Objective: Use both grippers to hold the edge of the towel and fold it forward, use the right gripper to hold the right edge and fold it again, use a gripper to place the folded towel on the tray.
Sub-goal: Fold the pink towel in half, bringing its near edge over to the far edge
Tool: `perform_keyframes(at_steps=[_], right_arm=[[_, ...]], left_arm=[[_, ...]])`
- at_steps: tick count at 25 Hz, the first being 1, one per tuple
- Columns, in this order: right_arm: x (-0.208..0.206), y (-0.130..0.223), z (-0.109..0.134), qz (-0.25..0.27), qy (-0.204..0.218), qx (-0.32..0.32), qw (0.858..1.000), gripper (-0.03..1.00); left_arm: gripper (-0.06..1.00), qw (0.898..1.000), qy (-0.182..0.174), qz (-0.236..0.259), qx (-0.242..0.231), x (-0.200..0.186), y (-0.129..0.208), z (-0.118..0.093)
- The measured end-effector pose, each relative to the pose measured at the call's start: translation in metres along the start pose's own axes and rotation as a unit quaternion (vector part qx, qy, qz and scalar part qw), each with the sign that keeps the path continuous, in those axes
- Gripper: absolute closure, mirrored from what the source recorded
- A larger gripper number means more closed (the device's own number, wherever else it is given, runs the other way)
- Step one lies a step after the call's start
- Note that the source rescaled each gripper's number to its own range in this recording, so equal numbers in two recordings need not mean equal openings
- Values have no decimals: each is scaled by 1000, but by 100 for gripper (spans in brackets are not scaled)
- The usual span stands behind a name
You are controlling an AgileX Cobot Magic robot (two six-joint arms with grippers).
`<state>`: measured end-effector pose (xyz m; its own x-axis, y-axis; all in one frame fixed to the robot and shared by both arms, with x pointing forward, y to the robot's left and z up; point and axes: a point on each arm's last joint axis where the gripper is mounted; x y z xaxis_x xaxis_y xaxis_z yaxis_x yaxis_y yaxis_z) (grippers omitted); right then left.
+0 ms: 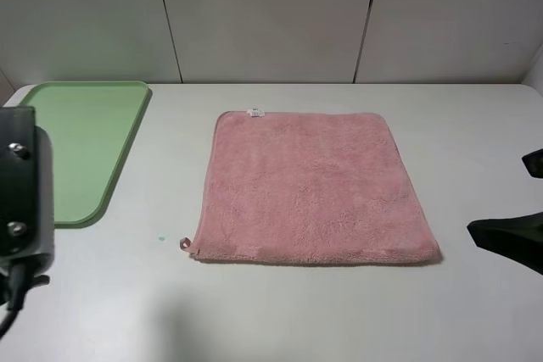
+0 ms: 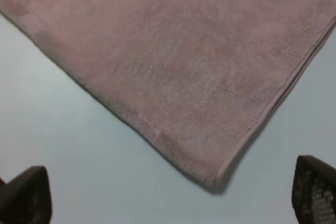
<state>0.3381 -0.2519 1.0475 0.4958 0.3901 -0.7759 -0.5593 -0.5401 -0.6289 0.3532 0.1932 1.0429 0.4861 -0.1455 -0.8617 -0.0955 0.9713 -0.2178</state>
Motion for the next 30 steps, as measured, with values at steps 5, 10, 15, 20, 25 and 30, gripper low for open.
perform_keyframes(at_steps=[5,10,15,20,25,30], right_arm=[[21,-6,-11,33,-9,-26,999,-3],[44,-9,-22,65,-18,-56,996,-3],[60,-9,-30,95,-22,-97,990,-3],[68,-9,-36,100,-12,-126,987,-3],[69,-10,-38,97,-1,-135,986,-3],[69,-10,-38,97,-1,-135,986,-3]], left_arm=[[-6,996,-35,-40,72,7,-21,-1],[-6,992,-48,-82,84,9,-32,0],[-6,992,-24,-63,103,33,-46,-5],[-6,991,1,-46,122,59,-57,-12],[-6,989,18,-55,135,80,-68,-18],[-6,986,40,-59,149,105,-78,-28]])
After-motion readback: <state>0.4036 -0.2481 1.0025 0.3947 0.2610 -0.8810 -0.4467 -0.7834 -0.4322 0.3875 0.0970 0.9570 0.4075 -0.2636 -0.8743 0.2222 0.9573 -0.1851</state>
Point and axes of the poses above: a point on each arm's last joint axis where the gripper is mounted, x pointing out along that axis toward the gripper, z along the wrist's bending axis when the last joint is at zero, y = z × x, and after that the axes turned 3 degrees about x, right-handed
